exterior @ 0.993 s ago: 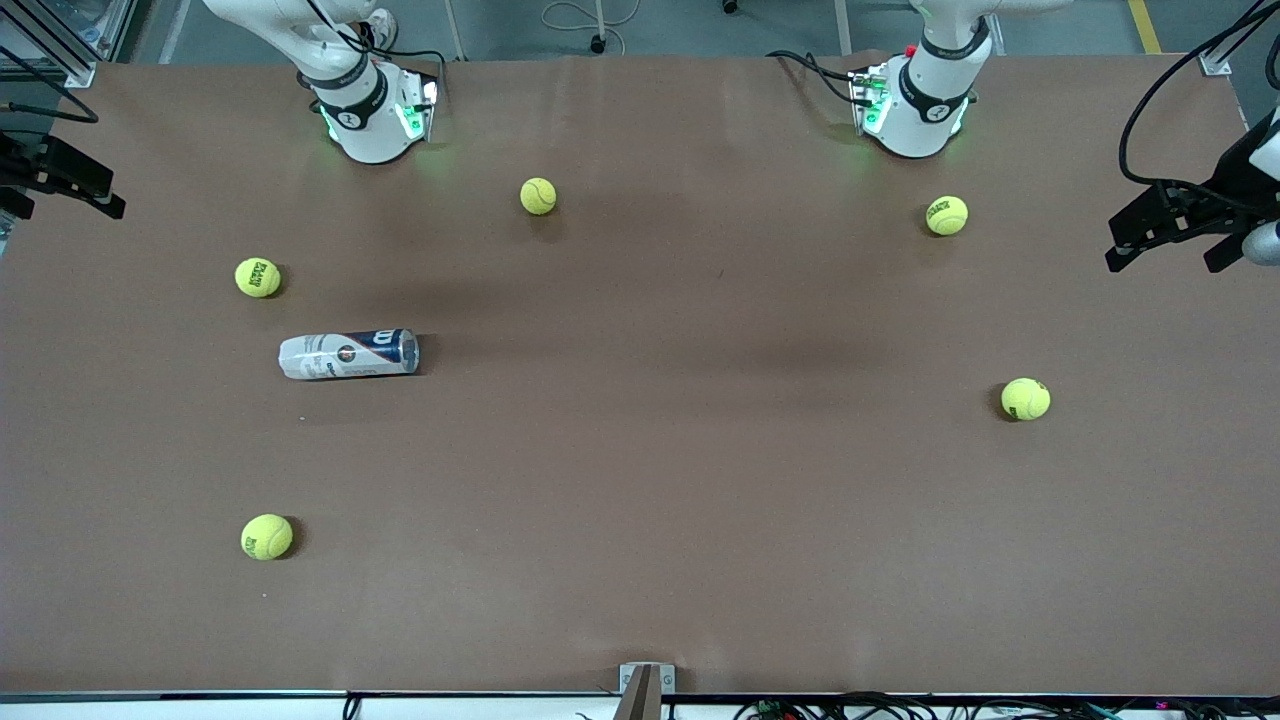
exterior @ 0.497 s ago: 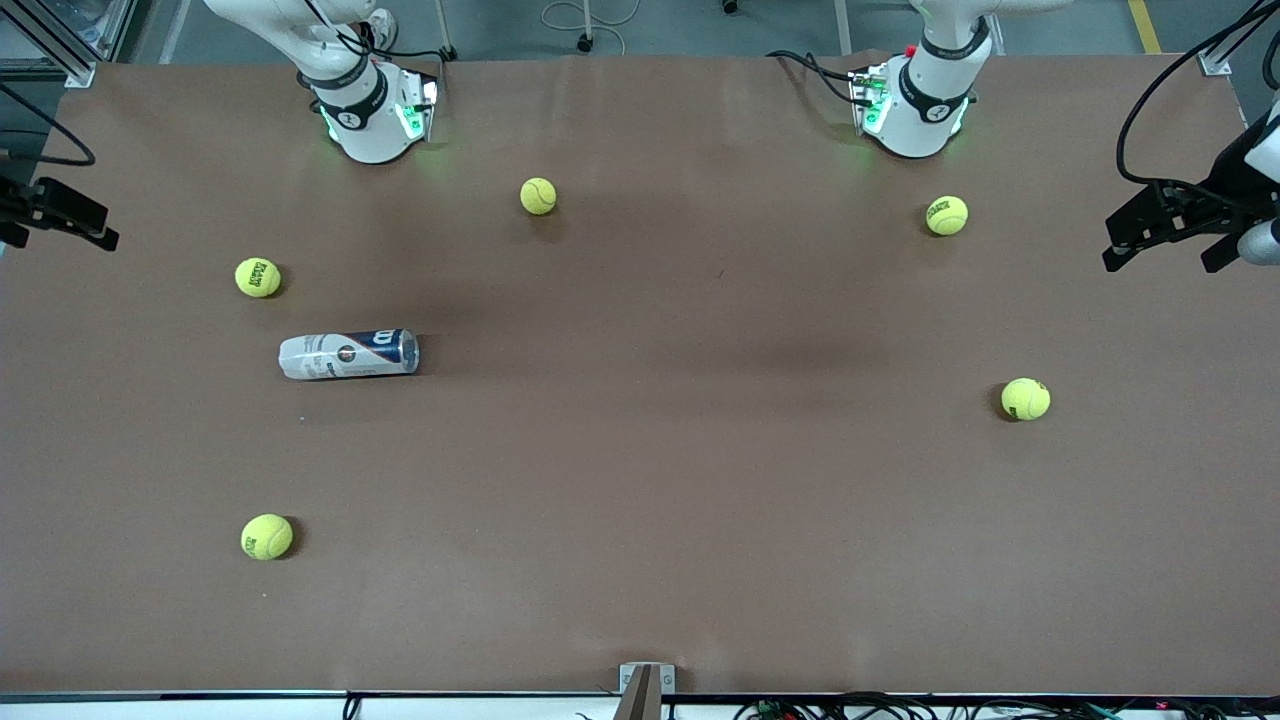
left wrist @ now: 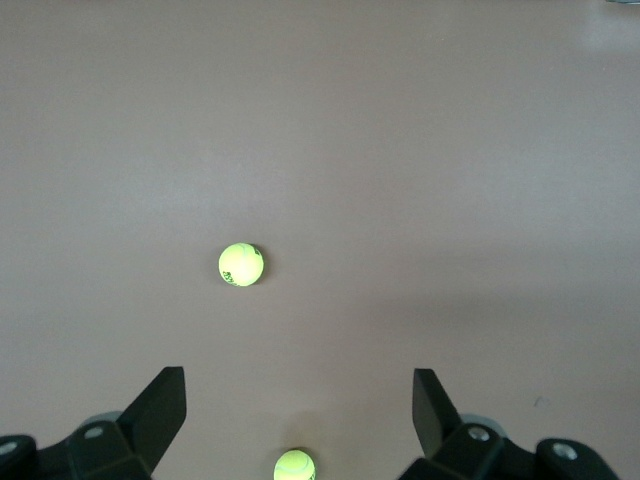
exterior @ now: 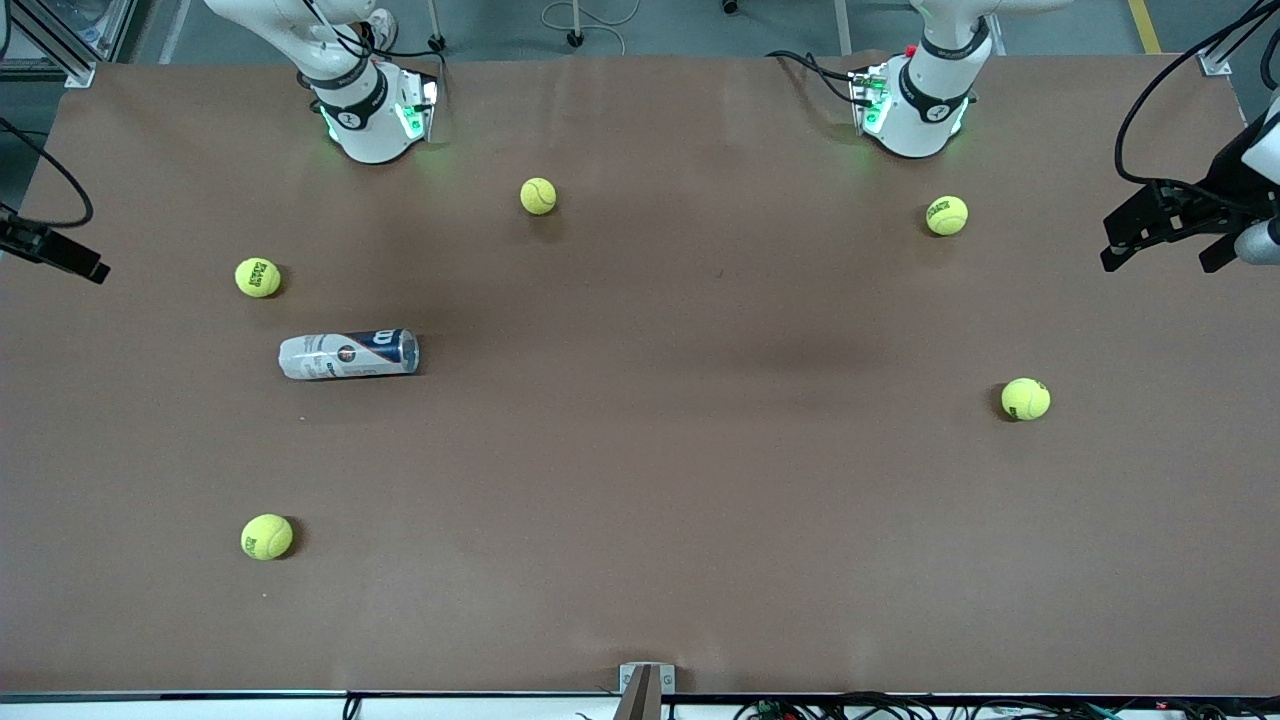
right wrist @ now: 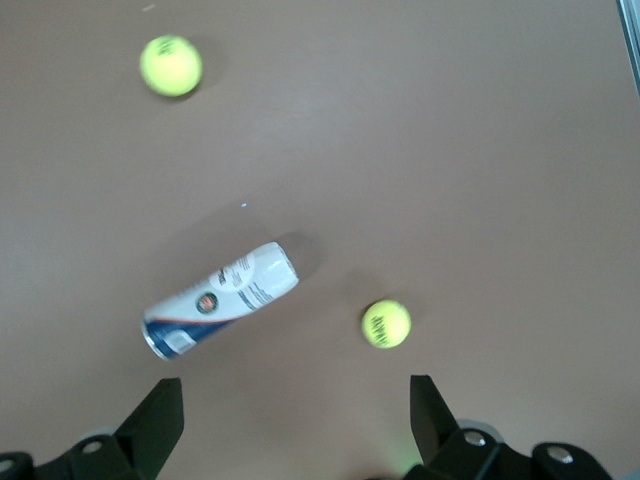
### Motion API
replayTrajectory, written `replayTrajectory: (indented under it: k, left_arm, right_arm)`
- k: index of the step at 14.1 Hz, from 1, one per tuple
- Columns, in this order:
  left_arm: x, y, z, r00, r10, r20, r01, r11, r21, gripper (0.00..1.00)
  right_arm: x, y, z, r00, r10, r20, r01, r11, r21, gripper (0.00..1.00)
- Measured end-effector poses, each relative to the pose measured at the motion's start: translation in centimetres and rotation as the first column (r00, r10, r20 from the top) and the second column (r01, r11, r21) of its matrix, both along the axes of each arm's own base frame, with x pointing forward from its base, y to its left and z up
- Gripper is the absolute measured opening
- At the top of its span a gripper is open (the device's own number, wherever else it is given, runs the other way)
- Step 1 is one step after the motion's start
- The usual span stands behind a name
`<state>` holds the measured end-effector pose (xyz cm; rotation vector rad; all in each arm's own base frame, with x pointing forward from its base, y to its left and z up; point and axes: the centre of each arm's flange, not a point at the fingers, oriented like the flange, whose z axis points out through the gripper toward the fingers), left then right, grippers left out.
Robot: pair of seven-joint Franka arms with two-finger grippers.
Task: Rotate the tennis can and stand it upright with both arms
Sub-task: 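Reach the right gripper down to the end of the white can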
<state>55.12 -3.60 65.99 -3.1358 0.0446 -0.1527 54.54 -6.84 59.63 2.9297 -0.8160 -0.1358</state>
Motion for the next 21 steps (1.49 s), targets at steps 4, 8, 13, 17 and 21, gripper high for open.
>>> replayTrajectory:
  k: [4, 8, 13, 17, 21]
  left_arm:
    - [0.0, 0.0, 0.0, 1.0, 0.0, 0.0, 0.0, 1.0, 0.0, 1.0]
    - [0.0, 0.0, 0.0, 1.0, 0.0, 0.0, 0.0, 1.0, 0.0, 1.0]
    - [0.0, 0.0, 0.0, 1.0, 0.0, 0.0, 0.0, 1.0, 0.0, 1.0]
    - [0.0, 0.0, 0.0, 1.0, 0.0, -0.001, 0.0, 1.0, 0.0, 1.0]
    - [0.0, 0.0, 0.0, 1.0, 0.0, -0.001, 0.0, 1.0, 0.0, 1.0]
  right_arm:
    - [1.5, 2.6, -3.5, 0.911, -0.41, -0.055, 0.412, 0.911, 0.025, 1.0]
    - [2.4, 3.8, -8.2, 0.796, -0.597, -0.097, 0.598, 0.801, -0.023, 1.0]
    - [1.2, 3.9, -16.4, 0.657, -0.747, -0.102, 0.742, 0.664, -0.093, 1.0]
    - [0.1, 4.3, -21.2, 0.596, -0.8, -0.07, 0.794, 0.6, -0.096, 1.0]
    - [-0.6, 3.8, -24.5, 0.536, -0.844, -0.03, 0.839, 0.536, -0.093, 1.0]
